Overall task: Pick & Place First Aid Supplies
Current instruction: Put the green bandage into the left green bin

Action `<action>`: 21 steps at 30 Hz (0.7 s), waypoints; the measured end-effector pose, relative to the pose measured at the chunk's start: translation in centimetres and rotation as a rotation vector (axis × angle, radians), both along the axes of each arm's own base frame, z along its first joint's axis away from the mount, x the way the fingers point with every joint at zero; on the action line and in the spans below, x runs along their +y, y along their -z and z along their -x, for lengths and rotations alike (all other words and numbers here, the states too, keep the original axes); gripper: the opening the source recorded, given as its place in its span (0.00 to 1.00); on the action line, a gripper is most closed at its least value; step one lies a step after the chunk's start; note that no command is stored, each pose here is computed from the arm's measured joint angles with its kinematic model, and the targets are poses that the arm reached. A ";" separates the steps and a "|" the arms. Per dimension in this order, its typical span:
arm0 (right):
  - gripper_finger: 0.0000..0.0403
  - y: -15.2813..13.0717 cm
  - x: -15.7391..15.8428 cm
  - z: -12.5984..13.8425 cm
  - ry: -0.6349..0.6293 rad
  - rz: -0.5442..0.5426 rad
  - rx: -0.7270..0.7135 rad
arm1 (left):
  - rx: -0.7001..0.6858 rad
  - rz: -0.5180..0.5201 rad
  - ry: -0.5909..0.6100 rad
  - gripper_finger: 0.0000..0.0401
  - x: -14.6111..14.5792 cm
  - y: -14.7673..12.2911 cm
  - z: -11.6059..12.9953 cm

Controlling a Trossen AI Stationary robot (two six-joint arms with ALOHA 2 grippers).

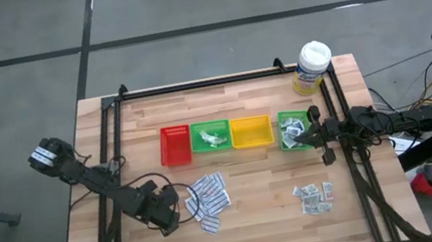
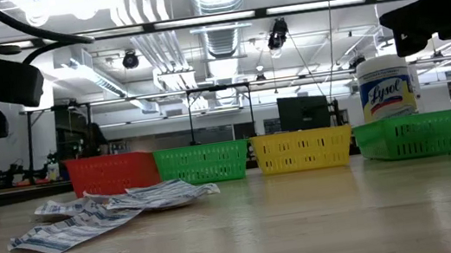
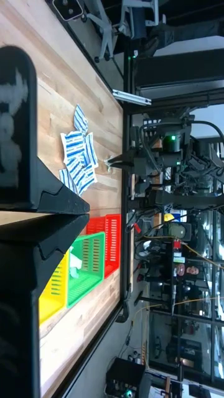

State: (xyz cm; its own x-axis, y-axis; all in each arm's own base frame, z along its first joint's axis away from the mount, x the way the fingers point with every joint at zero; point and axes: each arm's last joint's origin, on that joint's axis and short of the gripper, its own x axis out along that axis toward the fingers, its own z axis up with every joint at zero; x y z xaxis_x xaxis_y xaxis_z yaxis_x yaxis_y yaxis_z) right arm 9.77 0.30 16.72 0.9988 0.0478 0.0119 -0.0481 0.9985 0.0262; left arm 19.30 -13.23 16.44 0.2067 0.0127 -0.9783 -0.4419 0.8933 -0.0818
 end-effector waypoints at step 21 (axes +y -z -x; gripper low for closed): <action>0.02 0.0 0.0 0.0 0.000 0.000 0.000 | 0.000 0.001 0.003 0.00 0.0 0.0 0.0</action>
State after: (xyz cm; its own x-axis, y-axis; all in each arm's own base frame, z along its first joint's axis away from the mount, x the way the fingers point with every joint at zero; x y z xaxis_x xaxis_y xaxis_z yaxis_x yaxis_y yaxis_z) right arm 9.77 0.30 16.72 0.9988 0.0477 0.0116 -0.0480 0.9985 0.0262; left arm 19.31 -13.23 16.44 0.2064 0.0110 -0.9784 -0.4391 0.8947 -0.0826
